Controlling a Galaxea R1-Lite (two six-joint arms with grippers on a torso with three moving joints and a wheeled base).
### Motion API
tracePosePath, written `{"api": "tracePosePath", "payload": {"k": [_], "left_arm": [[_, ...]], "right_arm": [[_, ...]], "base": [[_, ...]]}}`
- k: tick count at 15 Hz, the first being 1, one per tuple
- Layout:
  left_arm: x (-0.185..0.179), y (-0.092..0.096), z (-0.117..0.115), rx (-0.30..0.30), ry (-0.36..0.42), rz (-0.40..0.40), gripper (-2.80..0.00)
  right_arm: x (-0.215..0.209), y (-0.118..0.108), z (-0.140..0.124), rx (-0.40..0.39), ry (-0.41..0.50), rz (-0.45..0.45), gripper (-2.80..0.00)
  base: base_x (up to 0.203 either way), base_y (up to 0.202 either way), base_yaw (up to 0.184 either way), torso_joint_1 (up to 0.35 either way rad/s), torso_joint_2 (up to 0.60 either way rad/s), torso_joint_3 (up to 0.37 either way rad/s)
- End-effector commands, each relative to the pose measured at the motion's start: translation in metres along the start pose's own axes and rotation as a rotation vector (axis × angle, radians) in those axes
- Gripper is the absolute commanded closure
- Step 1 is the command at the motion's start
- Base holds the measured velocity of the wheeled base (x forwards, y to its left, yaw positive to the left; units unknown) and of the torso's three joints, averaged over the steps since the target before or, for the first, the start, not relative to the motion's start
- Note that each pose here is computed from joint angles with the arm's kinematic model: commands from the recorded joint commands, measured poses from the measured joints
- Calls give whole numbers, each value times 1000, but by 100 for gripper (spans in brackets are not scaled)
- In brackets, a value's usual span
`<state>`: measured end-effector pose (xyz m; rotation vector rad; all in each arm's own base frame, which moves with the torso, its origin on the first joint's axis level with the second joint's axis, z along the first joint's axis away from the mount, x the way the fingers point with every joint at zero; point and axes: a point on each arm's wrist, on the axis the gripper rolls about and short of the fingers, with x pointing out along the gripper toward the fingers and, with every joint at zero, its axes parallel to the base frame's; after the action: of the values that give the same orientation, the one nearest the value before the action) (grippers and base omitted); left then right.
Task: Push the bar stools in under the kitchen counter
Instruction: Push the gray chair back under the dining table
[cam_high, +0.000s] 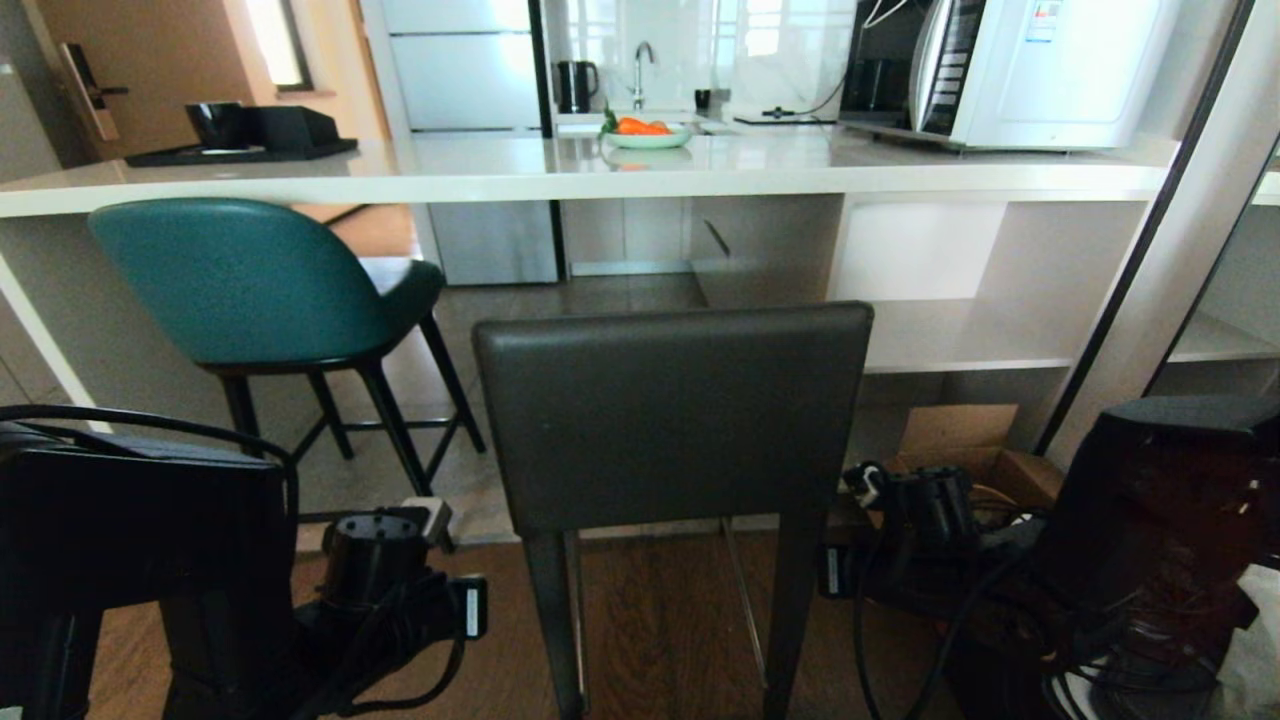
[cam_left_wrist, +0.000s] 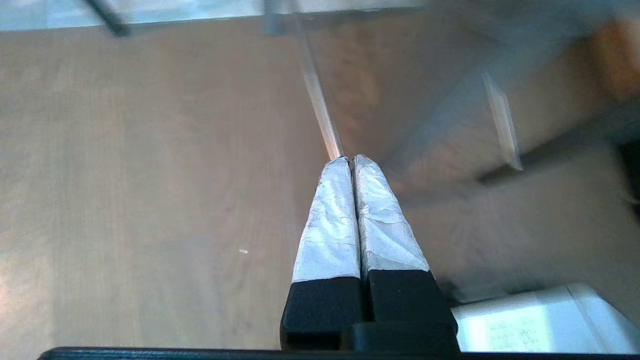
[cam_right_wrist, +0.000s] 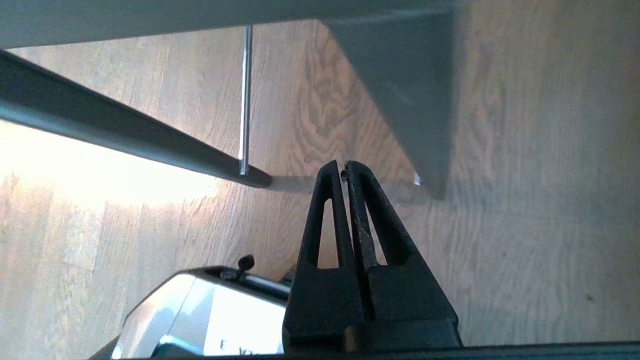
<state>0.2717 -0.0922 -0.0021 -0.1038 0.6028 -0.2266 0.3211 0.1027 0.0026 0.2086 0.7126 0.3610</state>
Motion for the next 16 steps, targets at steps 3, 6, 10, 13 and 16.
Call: {"api": "tracePosePath", "payload": {"k": [3,6,10,13,16], "left_arm": [[-59,-6,13,72,-103,-131,0],[-73,3,29,155,-162,-129,-280],[-58,30,82,149,-294,-66,-280],[-54,32,131,144,-294,-128,-280],[-59,29,150,133,-151,-439,-280]], "right_arm": [[-67,4,18,-2,-123,99,0],[-130,-23,47,1,-280,168,0],[-166,-62,95,-97,-352,161,-280],[-163,-87,125,-149,-382,304,-280],[-149,-88,148,-181,-363,380,-280]], "base": [[0,0,0,0,0,0],[0,0,0,0,0,0],[0,0,0,0,0,0],[0,0,0,0,0,0],[0,0,0,0,0,0]]}}
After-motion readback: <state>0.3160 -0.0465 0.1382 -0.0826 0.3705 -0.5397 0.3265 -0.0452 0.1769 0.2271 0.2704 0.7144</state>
